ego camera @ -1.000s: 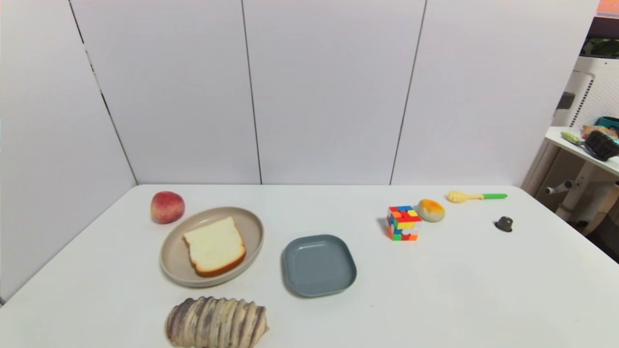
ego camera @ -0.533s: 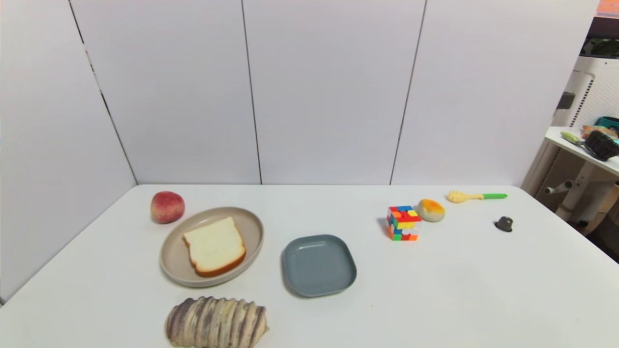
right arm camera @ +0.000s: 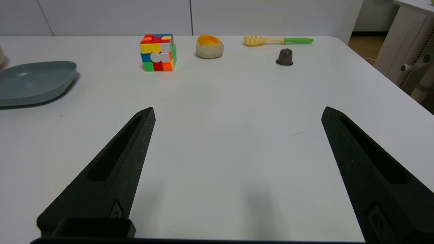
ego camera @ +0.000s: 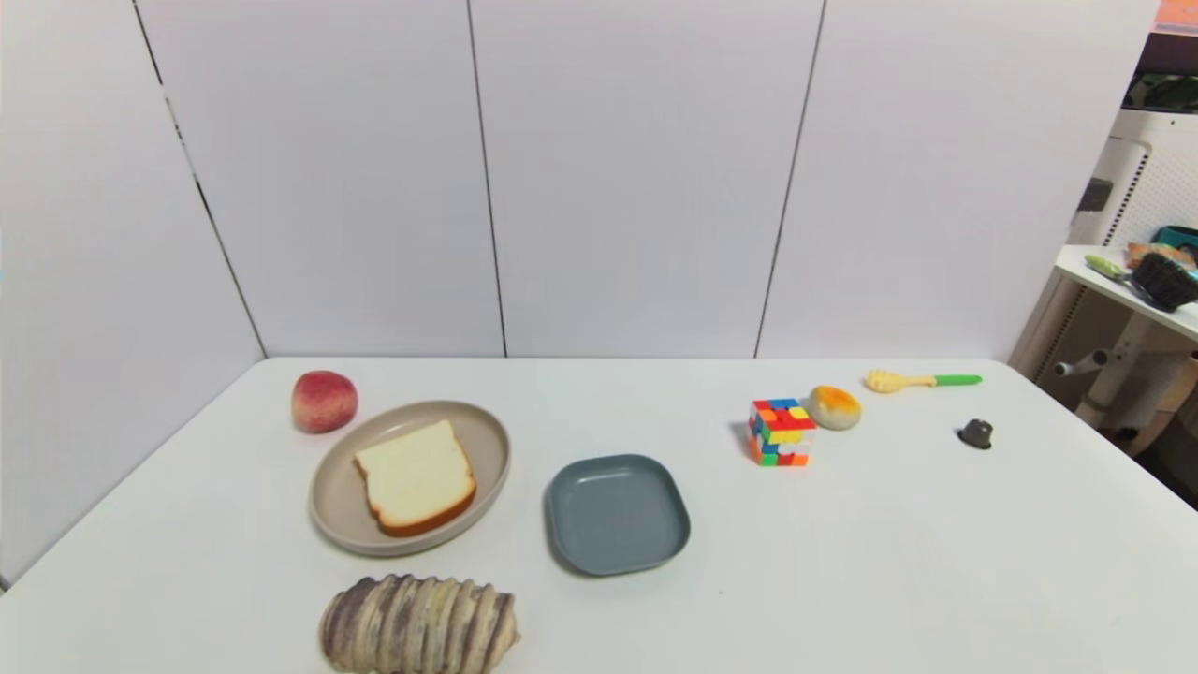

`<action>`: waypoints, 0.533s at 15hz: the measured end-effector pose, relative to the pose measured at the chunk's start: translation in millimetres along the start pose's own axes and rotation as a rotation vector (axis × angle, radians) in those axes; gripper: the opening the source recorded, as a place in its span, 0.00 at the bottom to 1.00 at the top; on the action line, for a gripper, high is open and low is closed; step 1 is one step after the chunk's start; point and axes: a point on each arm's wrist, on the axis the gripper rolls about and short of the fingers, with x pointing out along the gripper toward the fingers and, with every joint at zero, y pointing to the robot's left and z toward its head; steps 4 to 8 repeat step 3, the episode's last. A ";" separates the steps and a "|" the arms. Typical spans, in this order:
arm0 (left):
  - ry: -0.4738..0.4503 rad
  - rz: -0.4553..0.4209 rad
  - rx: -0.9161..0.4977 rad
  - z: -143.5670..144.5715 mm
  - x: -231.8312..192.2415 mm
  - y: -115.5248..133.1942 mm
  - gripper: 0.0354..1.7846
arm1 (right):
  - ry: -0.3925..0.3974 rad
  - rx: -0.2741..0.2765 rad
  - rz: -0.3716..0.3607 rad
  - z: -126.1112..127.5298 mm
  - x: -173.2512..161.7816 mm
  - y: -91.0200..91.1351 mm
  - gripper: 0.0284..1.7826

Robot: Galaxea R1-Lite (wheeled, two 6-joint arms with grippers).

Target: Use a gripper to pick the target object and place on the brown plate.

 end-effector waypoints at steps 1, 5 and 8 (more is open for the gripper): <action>0.000 0.000 0.000 0.0 0.0 0.0 0.94 | 0.000 0.003 0.000 0.0 0.0 0.0 0.95; 0.000 0.000 0.000 0.0 0.0 0.0 0.94 | 0.000 0.005 0.000 0.0 0.0 0.0 0.95; 0.000 0.000 0.000 0.0 0.0 0.0 0.94 | 0.000 0.005 0.000 0.0 0.0 0.0 0.95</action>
